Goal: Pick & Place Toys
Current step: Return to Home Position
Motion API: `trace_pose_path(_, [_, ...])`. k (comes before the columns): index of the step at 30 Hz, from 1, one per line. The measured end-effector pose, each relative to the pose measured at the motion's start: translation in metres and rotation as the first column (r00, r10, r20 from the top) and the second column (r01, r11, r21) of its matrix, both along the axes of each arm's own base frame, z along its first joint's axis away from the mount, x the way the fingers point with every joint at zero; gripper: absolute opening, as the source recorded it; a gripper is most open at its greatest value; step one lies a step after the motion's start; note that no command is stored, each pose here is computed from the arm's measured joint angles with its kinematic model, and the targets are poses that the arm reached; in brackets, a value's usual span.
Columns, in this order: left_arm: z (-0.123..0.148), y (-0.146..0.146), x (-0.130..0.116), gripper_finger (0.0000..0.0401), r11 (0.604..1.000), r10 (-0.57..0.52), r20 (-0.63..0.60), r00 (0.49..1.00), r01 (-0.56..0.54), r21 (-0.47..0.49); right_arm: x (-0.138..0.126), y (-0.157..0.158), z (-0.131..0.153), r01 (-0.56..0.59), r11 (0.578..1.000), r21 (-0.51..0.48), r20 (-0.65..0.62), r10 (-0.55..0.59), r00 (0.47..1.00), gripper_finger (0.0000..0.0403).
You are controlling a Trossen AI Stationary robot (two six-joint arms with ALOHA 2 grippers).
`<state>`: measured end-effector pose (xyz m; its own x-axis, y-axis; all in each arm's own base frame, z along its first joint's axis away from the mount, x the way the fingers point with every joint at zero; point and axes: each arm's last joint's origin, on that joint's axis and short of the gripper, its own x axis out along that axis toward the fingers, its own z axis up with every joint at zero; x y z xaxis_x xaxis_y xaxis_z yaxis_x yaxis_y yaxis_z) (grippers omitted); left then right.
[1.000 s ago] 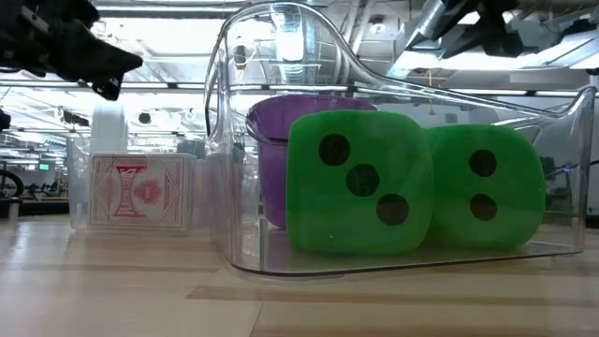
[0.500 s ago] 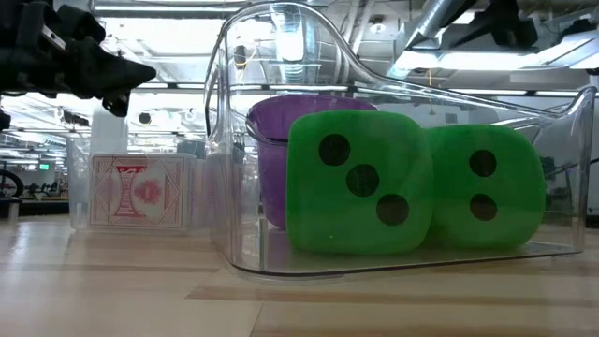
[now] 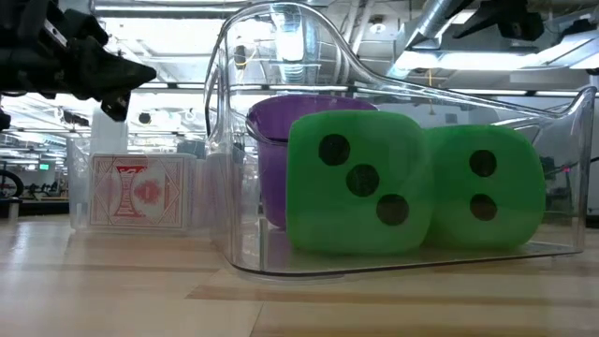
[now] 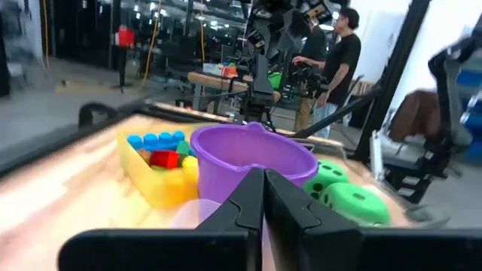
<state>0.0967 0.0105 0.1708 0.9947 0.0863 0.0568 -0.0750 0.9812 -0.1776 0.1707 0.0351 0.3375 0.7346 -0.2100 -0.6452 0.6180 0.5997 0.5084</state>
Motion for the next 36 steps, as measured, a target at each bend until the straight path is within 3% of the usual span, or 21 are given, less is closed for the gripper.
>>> trace_pose_path(3, [-0.002, 0.000, 0.001, 0.0007, 0.995, -0.005, -0.010, 1.000, 0.004, -0.100, 0.001, -0.002, 0.000, 0.006, 0.999, -0.054, -0.006, -0.007, 1.000, 0.0133])
trace_pose_path(8, [-0.004, 0.000, 0.003, 0.0008, 0.993, -0.006, -0.036, 0.999, 0.002, -0.120, 0.020, -0.009, -0.001, -0.005, 0.989, -0.145, 0.006, 0.006, 1.000, 0.0133])
trace_pose_path(16, [-0.009, 0.001, 0.007, 0.0008, 0.992, -0.006, -0.094, 0.996, -0.006, -0.127, 0.081, -0.031, -0.005, -0.123, 0.946, -0.301, 0.116, 0.164, 0.980, 0.0133])
trace_pose_path(23, [-0.013, 0.001, 0.010, 0.0008, 0.991, -0.007, -0.144, 0.989, -0.012, -0.133, 0.130, -0.077, -0.016, -0.201, 0.897, -0.393, 0.253, 0.316, 0.914, 0.0133])
trace_pose_path(27, [-0.015, 0.001, 0.011, 0.0008, 0.991, -0.008, -0.171, 0.985, -0.016, -0.135, 0.137, -0.102, -0.005, -0.169, 0.859, -0.484, 0.380, 0.380, 0.843, 0.0130])
trace_pose_path(31, [-0.017, 0.002, 0.012, 0.0008, 0.990, 0.004, -0.192, 0.981, -0.030, -0.137, 0.137, -0.115, -0.002, -0.181, 0.803, -0.568, 0.380, 0.452, 0.807, 0.0119])
trace_pose_path(36, [-0.012, 0.007, 0.013, 0.0008, 0.956, 0.190, -0.135, 0.972, -0.214, -0.199, 0.137, -0.117, -0.007, -0.209, 0.770, -0.603, 0.324, 0.476, 0.818, 0.0097])
